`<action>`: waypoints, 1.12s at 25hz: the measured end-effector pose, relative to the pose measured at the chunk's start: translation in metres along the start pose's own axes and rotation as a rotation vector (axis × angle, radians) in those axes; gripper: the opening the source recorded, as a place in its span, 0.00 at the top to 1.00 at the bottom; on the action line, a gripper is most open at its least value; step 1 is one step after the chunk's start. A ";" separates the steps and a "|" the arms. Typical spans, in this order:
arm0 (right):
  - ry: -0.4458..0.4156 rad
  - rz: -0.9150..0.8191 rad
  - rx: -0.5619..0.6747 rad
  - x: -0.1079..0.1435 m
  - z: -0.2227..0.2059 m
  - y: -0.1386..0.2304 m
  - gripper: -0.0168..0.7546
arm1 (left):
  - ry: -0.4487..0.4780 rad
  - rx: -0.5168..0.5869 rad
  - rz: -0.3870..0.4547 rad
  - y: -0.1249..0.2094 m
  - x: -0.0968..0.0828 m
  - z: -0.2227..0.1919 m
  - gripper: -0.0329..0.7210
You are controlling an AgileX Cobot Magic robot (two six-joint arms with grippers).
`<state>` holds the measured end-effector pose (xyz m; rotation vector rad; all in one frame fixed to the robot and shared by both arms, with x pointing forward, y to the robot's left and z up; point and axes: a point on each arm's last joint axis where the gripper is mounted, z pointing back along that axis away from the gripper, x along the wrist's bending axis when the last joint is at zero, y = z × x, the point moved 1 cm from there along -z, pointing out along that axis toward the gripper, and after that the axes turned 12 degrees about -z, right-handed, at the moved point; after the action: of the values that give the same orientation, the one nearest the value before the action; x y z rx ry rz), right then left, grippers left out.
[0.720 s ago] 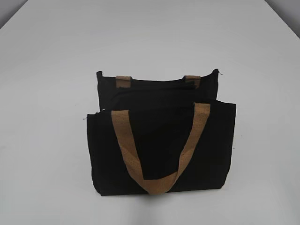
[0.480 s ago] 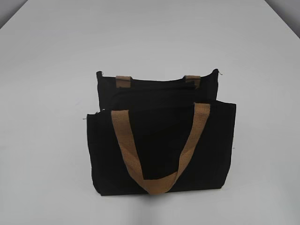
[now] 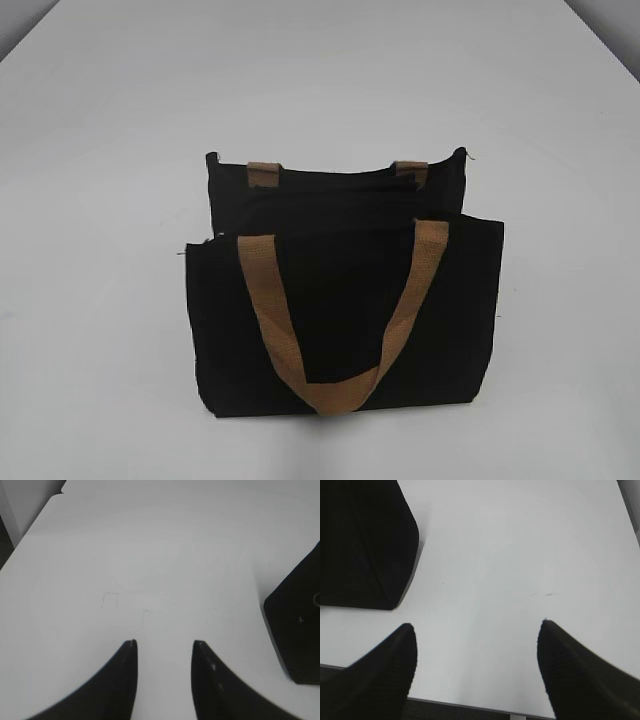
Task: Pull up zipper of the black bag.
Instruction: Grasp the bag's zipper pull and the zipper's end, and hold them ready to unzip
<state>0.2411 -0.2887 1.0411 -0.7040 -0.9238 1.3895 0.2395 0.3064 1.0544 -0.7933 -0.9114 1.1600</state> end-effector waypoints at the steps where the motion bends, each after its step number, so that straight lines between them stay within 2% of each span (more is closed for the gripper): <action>1: 0.000 0.000 0.000 0.000 0.000 0.000 0.23 | 0.000 0.000 0.000 0.000 0.000 0.000 0.59; 11: 0.000 0.000 0.000 0.000 0.000 0.000 0.23 | 0.002 -0.016 0.002 -0.006 0.000 0.000 0.59; 16: 0.000 0.000 0.003 0.000 0.000 0.000 0.23 | 0.021 -0.173 0.019 -0.043 0.002 -0.015 0.55; 19: -0.003 -0.010 0.047 0.001 -0.008 -0.007 0.23 | 0.080 -0.154 0.002 -0.065 -0.002 -0.046 0.44; 22: -0.026 -0.023 0.063 0.004 -0.021 -0.026 0.23 | 0.144 -0.099 0.058 -0.079 -0.006 -0.085 0.35; 24: -0.044 -0.027 0.087 0.005 -0.033 -0.039 0.23 | 0.160 -0.054 0.108 -0.084 -0.008 -0.113 0.34; 28: -0.107 -0.024 0.129 0.012 -0.060 -0.064 0.23 | 0.144 0.073 0.143 -0.078 -0.010 -0.176 0.33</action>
<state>0.3242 -0.2760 1.0683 -0.5245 -0.9141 1.4624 0.4289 0.2697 1.0466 -0.8815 -0.6984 1.2366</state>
